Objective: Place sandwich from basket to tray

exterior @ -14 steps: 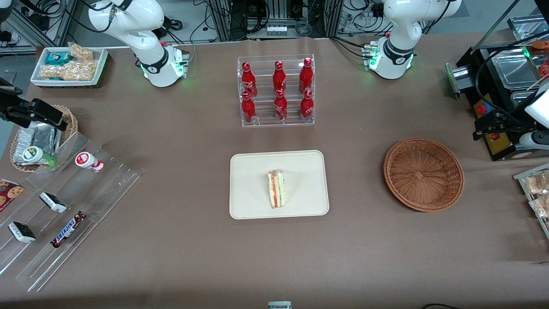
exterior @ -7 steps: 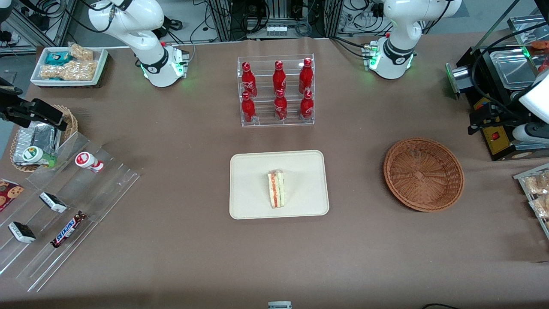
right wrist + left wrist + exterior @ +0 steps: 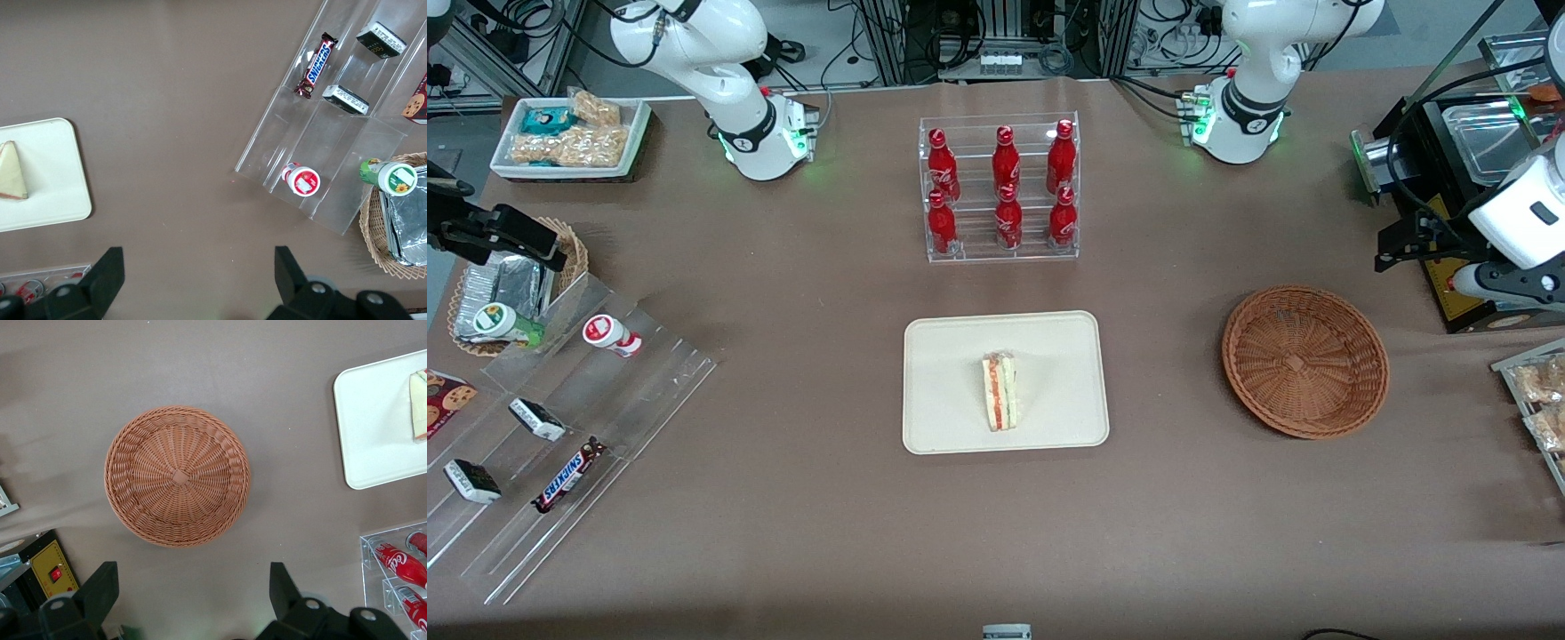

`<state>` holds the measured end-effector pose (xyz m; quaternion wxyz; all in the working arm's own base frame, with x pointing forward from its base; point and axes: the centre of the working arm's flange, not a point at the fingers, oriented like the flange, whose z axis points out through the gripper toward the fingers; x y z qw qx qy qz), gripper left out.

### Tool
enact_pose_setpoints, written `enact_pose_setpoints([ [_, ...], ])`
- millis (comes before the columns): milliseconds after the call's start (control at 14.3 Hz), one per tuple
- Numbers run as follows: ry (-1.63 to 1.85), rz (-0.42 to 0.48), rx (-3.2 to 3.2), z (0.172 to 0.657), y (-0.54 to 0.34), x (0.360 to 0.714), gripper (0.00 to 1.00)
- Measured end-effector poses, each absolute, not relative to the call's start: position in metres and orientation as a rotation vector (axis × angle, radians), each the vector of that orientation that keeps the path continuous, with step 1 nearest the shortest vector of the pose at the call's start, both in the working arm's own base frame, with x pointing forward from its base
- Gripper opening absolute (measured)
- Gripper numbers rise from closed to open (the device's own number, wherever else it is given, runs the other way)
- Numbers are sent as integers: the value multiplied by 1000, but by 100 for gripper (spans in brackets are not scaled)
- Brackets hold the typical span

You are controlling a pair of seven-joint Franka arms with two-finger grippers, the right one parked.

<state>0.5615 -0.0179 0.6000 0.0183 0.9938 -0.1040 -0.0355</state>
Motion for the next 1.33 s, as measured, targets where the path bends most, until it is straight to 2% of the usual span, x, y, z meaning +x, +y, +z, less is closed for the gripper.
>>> enact_pose_setpoints([
  [1331,-319,-105,3105,602,-14,562,100],
])
